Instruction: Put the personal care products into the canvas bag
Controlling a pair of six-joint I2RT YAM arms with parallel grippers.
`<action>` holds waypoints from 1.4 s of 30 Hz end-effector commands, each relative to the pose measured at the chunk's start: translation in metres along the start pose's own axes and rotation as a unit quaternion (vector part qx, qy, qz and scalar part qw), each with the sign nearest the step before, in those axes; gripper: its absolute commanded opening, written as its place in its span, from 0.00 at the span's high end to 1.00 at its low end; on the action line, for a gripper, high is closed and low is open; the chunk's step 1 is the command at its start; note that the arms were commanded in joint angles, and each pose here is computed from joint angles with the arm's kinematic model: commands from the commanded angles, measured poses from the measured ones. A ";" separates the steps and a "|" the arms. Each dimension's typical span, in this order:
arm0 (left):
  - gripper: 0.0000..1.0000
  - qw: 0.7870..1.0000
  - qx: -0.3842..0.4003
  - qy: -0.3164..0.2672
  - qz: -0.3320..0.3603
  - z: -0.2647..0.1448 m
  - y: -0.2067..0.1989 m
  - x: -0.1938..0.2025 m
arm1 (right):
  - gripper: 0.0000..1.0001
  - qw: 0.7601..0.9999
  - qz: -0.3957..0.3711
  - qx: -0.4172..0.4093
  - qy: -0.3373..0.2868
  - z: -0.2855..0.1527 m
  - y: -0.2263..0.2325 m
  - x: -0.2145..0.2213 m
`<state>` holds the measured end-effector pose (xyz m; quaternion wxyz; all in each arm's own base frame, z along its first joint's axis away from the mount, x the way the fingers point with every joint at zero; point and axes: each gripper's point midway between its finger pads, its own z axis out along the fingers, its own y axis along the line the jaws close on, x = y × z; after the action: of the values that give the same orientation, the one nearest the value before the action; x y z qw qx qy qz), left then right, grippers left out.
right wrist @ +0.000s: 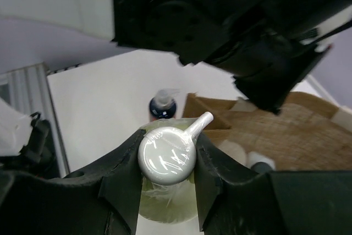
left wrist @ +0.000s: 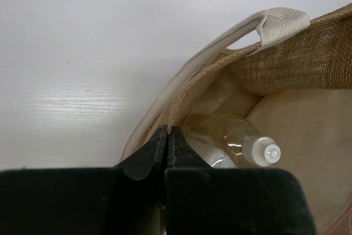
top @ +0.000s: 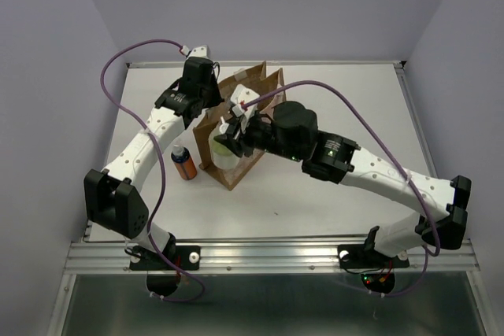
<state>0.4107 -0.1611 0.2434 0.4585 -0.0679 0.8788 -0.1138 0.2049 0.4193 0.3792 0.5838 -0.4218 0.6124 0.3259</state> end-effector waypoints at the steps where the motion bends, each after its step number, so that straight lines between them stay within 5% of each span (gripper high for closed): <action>1: 1.00 0.999 0.011 -0.031 -0.001 -0.017 -0.005 -0.016 | 0.99 0.981 -0.015 0.123 -0.146 -0.041 -0.063 -0.119; 14: 1.00 0.999 0.006 -0.043 -0.007 -0.026 -0.003 -0.021 | 0.99 0.958 -0.034 0.240 -0.153 -0.011 -0.170 -0.142; 42: 1.00 0.999 0.006 -0.043 0.002 -0.025 -0.007 -0.024 | 0.99 0.915 -0.059 0.397 -0.047 -0.002 -0.316 -0.052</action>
<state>0.3987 -0.1612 0.2520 0.4647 -0.0658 0.8757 -0.1138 0.4710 0.3211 0.3686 0.6525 -0.2388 0.7161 0.0665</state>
